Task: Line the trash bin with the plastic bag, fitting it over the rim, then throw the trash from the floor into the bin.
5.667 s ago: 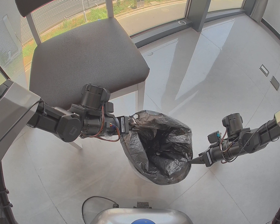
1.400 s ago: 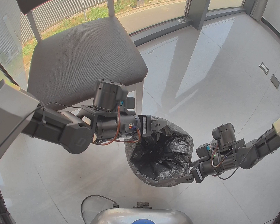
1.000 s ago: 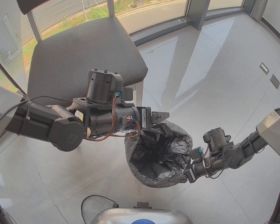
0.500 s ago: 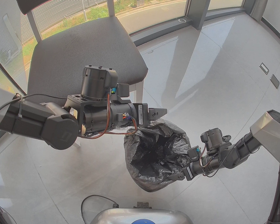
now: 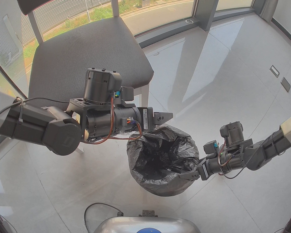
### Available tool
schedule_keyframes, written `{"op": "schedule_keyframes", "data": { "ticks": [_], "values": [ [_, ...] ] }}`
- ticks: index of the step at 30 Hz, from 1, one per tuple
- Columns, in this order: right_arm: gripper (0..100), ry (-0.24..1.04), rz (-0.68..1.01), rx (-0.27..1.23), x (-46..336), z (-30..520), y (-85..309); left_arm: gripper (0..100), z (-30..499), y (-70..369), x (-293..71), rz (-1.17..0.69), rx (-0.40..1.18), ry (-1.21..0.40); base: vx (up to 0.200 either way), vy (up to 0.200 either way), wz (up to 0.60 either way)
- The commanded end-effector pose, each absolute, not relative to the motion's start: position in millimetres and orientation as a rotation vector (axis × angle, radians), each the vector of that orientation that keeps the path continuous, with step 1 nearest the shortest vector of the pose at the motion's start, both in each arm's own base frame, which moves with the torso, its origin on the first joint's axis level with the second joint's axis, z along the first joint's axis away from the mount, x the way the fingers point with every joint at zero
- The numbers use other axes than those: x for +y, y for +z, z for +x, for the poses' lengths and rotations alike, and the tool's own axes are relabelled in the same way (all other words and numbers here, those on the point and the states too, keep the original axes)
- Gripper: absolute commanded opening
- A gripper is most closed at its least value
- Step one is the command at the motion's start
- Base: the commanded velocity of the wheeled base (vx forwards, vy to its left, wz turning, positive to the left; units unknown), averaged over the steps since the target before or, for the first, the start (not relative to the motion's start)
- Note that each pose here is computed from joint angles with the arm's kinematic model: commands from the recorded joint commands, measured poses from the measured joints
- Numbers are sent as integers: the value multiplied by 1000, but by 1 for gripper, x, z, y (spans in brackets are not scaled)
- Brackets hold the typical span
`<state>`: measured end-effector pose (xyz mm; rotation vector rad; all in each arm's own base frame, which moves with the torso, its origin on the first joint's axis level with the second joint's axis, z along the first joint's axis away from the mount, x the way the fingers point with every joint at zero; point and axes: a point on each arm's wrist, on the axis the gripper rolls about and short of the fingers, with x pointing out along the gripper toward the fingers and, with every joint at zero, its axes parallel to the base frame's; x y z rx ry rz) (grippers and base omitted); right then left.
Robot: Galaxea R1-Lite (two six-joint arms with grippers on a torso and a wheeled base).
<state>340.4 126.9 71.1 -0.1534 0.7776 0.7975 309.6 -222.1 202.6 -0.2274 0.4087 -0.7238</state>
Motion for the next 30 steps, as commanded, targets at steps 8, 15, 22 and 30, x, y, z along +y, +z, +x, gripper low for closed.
{"op": "schedule_keyframes", "data": {
  "ticks": [8, 15, 22, 30],
  "values": [
    [100, 810, -168, 788, 106, 274, 95, 100, 304, 179, -219, -204, 481, -697, 0, 0, 0],
    [100, 858, -213, 865, 110, 256, 74, 100, 305, 177, -220, -204, 472, -702, 0, 0, 0],
    [100, 896, -245, 922, 123, 263, 46, 100, 306, 175, -221, -200, 477, -701, 0, 0, 0],
    [100, 874, -224, 816, 130, 292, 54, 100, 307, 177, -219, -201, 464, -698, 0, 0, 0]
  ]
}}
